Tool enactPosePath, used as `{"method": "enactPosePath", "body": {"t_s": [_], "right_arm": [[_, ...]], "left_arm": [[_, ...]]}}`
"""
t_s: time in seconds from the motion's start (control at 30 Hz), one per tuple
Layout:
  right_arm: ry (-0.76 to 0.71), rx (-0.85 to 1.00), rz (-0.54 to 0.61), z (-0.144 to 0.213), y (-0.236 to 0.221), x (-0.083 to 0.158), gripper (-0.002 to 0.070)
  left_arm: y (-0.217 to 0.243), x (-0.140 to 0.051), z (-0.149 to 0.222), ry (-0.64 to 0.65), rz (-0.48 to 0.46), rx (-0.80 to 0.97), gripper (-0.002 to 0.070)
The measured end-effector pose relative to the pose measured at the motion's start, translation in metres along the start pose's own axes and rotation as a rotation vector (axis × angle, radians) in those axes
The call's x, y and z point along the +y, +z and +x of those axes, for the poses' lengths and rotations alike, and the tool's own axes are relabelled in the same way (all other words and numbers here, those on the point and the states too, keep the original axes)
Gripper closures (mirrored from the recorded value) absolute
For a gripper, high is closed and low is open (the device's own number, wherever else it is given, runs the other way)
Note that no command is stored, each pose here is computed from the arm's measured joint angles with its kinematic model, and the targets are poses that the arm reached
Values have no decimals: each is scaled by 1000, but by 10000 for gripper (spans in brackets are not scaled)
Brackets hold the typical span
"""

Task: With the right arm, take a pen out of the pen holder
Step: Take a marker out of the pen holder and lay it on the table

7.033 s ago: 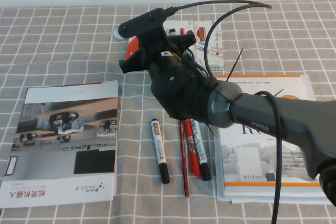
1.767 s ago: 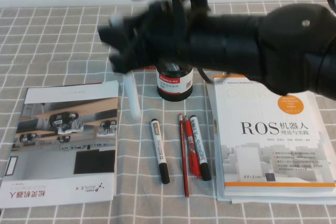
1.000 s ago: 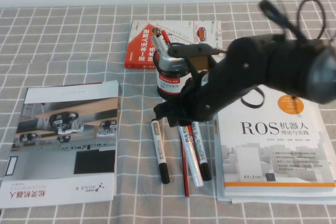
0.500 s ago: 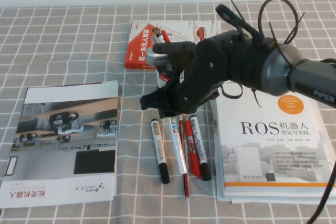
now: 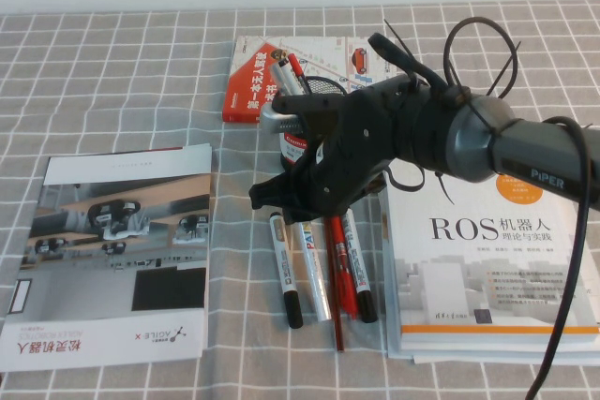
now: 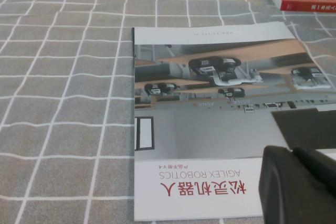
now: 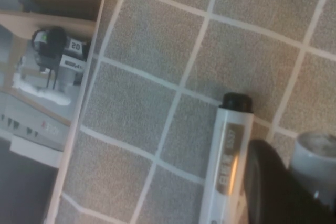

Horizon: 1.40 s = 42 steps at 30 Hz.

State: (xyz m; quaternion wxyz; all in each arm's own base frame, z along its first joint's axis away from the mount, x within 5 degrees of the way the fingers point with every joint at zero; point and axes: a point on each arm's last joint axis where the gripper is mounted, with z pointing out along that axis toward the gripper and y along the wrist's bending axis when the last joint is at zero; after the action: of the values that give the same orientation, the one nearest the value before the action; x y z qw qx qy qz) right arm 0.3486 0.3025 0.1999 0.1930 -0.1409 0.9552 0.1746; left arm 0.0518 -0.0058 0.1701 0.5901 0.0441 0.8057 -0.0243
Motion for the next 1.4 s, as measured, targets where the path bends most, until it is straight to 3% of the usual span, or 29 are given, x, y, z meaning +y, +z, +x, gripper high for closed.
{"method": "enactPosePath", "body": {"t_s": [0.17, 0.37, 0.47, 0.7, 0.8, 0.97, 1.03, 1.4], "right_arm": [[-1, -3, 0, 0, 1, 0, 578], [-7, -4, 6, 0, 1, -1, 419], [-6, -4, 6, 0, 1, -1, 372], [-49, -28, 7, 5, -33, 6, 357], [-80, -83, -17, 15, -70, 14, 400], [-181, -171, -41, 34, -144, 11, 610], [-209, -197, -38, 44, -172, 8, 652], [-269, -292, -7, 116, -258, -27, 687]], "left_arm": [[0, 0, 0, 0, 0, 0, 678], [0, 0, 0, 0, 0, 0, 678], [0, 0, 0, 0, 0, 0, 678], [0, 0, 0, 0, 0, 0, 678], [0, 0, 0, 0, 0, 0, 678], [0, 0, 0, 0, 0, 0, 678], [0, 0, 0, 0, 0, 0, 678], [0, 0, 0, 0, 0, 0, 678]]}}
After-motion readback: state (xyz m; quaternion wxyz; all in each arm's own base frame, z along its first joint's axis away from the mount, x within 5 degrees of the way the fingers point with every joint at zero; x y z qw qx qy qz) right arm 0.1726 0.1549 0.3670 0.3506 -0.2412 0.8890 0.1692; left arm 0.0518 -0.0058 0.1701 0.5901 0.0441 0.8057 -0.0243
